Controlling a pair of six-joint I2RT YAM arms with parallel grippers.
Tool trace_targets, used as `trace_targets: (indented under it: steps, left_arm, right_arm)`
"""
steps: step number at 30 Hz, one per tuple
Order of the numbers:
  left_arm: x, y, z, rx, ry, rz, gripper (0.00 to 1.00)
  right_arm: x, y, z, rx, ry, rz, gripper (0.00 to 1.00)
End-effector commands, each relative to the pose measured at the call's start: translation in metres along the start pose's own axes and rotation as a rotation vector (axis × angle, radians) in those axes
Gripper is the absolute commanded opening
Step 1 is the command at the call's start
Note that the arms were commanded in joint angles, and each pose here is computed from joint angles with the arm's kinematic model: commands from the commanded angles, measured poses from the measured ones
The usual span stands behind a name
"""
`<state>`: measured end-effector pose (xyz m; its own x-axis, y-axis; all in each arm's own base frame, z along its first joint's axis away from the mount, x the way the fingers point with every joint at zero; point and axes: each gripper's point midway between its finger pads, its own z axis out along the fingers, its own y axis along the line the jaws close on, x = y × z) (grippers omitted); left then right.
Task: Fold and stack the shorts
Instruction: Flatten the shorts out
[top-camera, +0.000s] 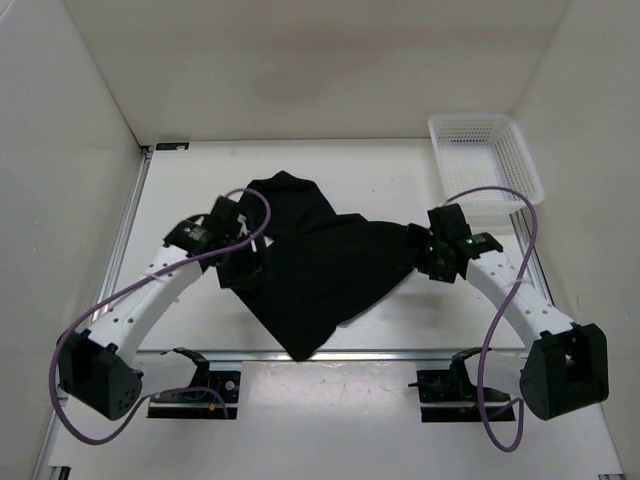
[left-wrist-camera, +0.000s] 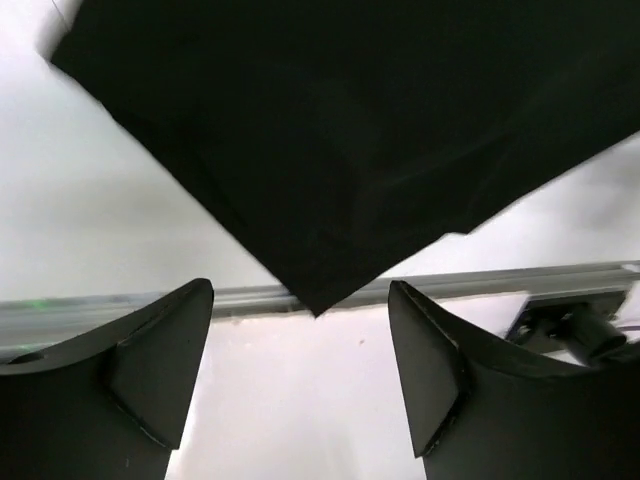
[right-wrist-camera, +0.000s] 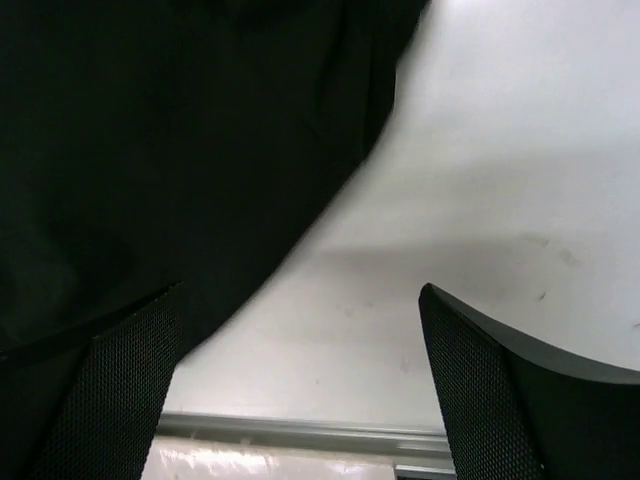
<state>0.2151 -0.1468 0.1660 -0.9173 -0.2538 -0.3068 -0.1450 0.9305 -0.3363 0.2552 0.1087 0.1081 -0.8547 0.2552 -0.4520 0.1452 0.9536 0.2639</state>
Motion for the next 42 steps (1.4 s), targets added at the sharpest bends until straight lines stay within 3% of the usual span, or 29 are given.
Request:
trace_targets:
  steps: [1, 6, 12, 16, 17, 23, 26, 29, 31, 34, 35, 36, 38, 40, 42]
  left_arm:
    - [0.033, -0.005, 0.047, 0.006, 0.101, -0.112, 0.83]
    - [0.042, 0.009, 0.088, -0.119, 0.159, -0.13, 0.86]
    - [0.019, 0.068, 0.12, -0.334, 0.144, -0.188, 0.66]
    - [-0.009, 0.084, 0.13, -0.354, 0.138, -0.229, 0.34]
    - [-0.02, 0.083, 0.131, -0.347, 0.128, -0.22, 0.12]
    - [-0.069, 0.113, 0.139, -0.384, 0.126, -0.297, 0.1]
    - [-0.13, 0.122, 0.129, -0.384, 0.041, -0.34, 0.1]
    - [-0.164, 0.133, 0.119, -0.428, 0.018, -0.347, 0.1]
    - [-0.207, 0.131, 0.097, -0.452, -0.079, -0.339, 0.1]
    - [-0.222, 0.122, 0.053, -0.44, -0.136, -0.321, 0.3]
    - [-0.218, 0.116, 0.043, -0.411, -0.143, -0.311, 0.45]
    - [-0.197, 0.118, 0.046, -0.403, -0.106, -0.313, 0.69]
    - [-0.168, 0.098, 0.018, -0.289, -0.133, -0.302, 0.88]
    - [-0.109, 0.103, 0.019, -0.247, -0.081, -0.324, 0.94]
    - [-0.069, 0.11, 0.025, -0.245, -0.029, -0.361, 0.94]
  right_arm:
    - [0.004, 0.021, 0.0, -0.152, -0.001, 0.079, 0.98]
    - [-0.005, 0.02, 0.001, -0.17, -0.007, 0.139, 0.96]
    - [-0.026, 0.02, -0.017, -0.166, -0.055, 0.1, 0.98]
    - [-0.035, 0.018, -0.022, -0.176, -0.07, 0.082, 1.0]
    - [-0.037, 0.016, -0.022, -0.18, -0.07, 0.093, 1.0]
    - [-0.039, 0.007, -0.021, -0.206, -0.044, 0.159, 1.0]
    - [-0.041, 0.004, -0.027, -0.194, -0.061, 0.157, 1.0]
    - [-0.044, -0.004, -0.033, -0.162, -0.084, 0.157, 1.0]
    - [-0.044, -0.006, -0.036, -0.153, -0.092, 0.157, 1.0]
    - [-0.032, -0.01, -0.035, -0.146, -0.077, 0.16, 0.95]
    - [-0.029, -0.007, -0.036, -0.164, -0.07, 0.173, 0.93]
    - [-0.029, -0.005, -0.036, -0.185, -0.082, 0.169, 0.92]
    - [-0.018, -0.003, -0.029, -0.205, -0.046, 0.18, 0.84]
    - [-0.017, 0.001, -0.025, -0.236, -0.044, 0.199, 0.82]
    - [-0.008, -0.001, -0.017, -0.229, -0.025, 0.247, 0.82]
